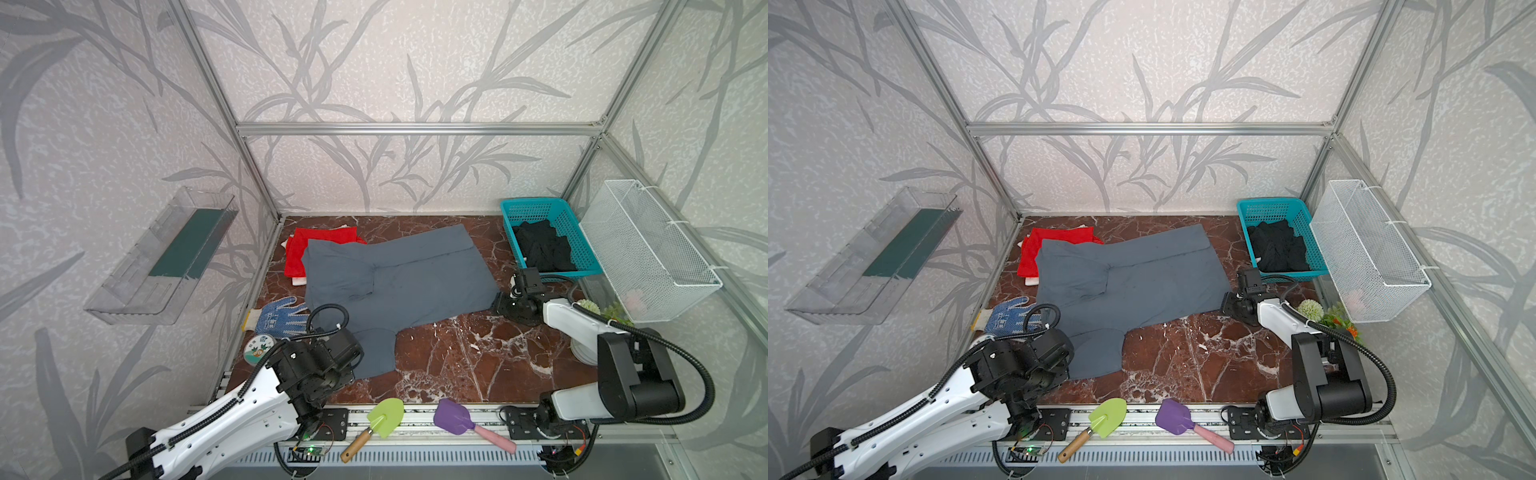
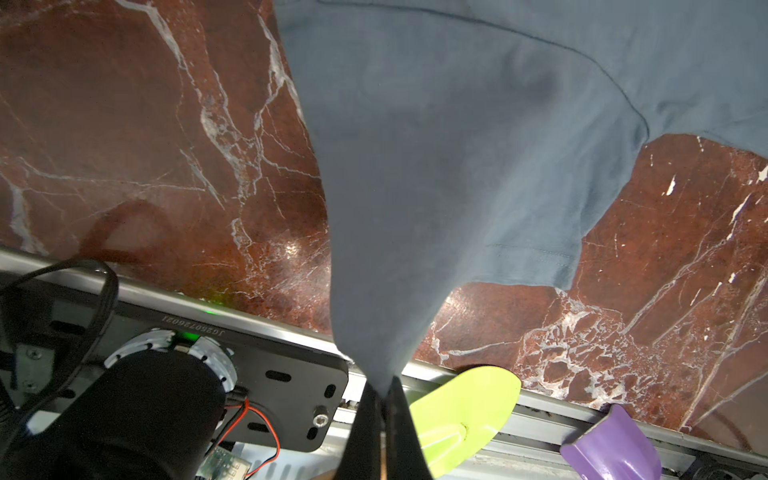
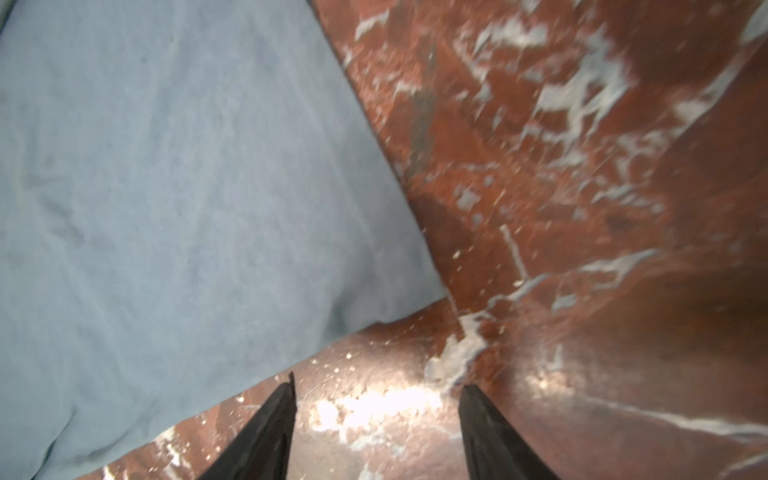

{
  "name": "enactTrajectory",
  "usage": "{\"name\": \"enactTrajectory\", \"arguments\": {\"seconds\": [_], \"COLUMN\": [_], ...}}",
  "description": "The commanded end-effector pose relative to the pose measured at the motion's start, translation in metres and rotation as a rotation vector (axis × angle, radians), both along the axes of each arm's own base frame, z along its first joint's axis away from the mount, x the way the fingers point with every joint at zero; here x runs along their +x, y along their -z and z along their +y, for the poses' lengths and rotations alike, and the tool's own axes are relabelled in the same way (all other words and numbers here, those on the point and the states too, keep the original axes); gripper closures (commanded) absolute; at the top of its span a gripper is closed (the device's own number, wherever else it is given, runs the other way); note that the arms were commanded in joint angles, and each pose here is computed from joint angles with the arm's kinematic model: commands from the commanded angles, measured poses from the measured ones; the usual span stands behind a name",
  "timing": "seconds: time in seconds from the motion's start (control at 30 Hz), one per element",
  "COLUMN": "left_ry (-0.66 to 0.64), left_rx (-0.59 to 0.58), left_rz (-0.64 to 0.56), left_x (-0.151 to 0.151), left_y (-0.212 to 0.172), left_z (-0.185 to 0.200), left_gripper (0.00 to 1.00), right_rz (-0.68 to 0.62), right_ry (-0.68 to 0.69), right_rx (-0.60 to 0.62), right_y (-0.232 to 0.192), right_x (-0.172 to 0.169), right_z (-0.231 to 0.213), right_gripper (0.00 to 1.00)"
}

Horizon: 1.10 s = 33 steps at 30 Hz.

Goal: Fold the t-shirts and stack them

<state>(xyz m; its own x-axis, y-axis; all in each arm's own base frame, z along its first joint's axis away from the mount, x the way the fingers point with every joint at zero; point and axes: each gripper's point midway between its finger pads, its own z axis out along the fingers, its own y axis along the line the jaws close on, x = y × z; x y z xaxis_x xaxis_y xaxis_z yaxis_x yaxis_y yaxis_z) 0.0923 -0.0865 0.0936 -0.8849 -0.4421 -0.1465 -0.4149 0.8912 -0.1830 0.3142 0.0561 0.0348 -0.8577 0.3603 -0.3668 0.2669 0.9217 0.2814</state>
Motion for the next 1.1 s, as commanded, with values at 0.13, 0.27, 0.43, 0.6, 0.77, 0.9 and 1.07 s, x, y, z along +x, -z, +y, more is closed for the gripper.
{"name": "enactTrajectory", "arguments": {"seconds": [0.13, 0.27, 0.43, 0.6, 0.77, 0.9, 1.07], "left_ry": [-0.021, -0.024, -0.029, -0.038, -0.034, -0.037, -0.028], "left_rx": [0.013, 0.012, 0.002, 0.002, 0.029, 0.048, 0.044], "left_rz": [0.004, 0.000, -0.013, -0.062, -0.117, -0.173, -0.235], "left_x": [-0.001, -0.001, 0.000, -0.001, -0.005, -0.005, 0.000], "left_y": [0.004, 0.003, 0.002, -0.013, -0.031, -0.043, -0.059], "left_z": [0.003, 0.004, 0.005, 0.016, 0.036, 0.051, 0.056], "left_gripper": [1.00, 1.00, 1.00, 1.00, 1.00, 1.00, 1.00], "right_rz": [0.054, 0.075, 0.066, 0.058, 0.021, 0.000, -0.004], "right_ry": [0.014, 0.003, 0.004, -0.007, -0.009, -0.030, -0.030], "right_rx": [-0.043, -0.012, -0.024, -0.028, -0.048, -0.006, 0.013], "right_y": [0.011, 0.018, 0.014, 0.001, -0.021, -0.037, -0.044], "right_x": [0.016, 0.021, 0.021, 0.012, -0.007, -0.026, -0.052], "right_z": [-0.007, 0.000, -0.002, -0.004, -0.010, -0.004, -0.003], "right_gripper": [0.45, 0.57, 0.87, 1.00, 1.00, 1.00, 1.00]}}
